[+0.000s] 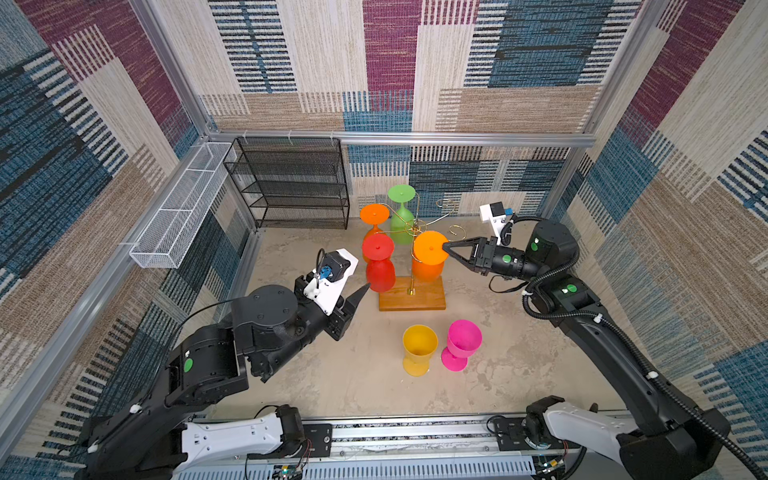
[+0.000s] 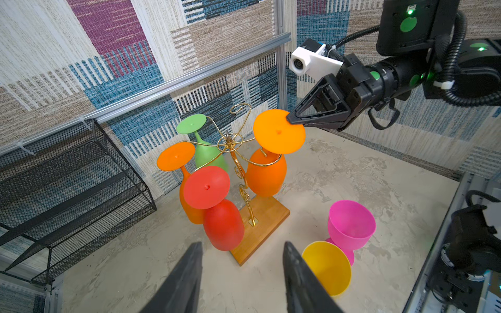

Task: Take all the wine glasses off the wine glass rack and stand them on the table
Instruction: 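Close the right gripper on the foot of the orange glass on the rack, then lift the orange glass off its hook with the right gripper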

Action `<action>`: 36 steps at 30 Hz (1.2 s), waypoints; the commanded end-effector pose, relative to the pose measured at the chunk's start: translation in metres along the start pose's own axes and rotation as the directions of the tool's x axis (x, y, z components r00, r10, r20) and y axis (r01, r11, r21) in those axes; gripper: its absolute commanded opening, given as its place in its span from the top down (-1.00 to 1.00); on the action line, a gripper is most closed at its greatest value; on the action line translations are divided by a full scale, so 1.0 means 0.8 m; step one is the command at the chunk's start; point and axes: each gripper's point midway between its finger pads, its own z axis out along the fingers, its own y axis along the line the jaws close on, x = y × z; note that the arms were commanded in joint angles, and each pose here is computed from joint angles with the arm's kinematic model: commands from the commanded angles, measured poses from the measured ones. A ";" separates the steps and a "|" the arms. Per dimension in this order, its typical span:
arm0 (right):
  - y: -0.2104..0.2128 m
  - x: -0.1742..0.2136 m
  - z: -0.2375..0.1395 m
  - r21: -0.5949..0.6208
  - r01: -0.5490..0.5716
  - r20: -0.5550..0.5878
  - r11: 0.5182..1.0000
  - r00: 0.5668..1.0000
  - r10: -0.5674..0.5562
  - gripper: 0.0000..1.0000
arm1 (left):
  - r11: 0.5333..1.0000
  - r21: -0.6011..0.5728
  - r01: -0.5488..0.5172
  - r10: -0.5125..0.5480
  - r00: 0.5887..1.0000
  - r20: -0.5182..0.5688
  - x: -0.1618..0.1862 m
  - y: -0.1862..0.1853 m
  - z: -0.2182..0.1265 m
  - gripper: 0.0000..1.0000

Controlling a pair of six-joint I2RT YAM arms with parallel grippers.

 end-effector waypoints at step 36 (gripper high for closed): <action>-0.003 -0.019 0.034 0.112 0.018 0.056 0.994 0.998 -0.025 1.00 | 1.000 0.000 0.030 -0.030 1.000 -0.003 0.010 0.002 0.000 -0.01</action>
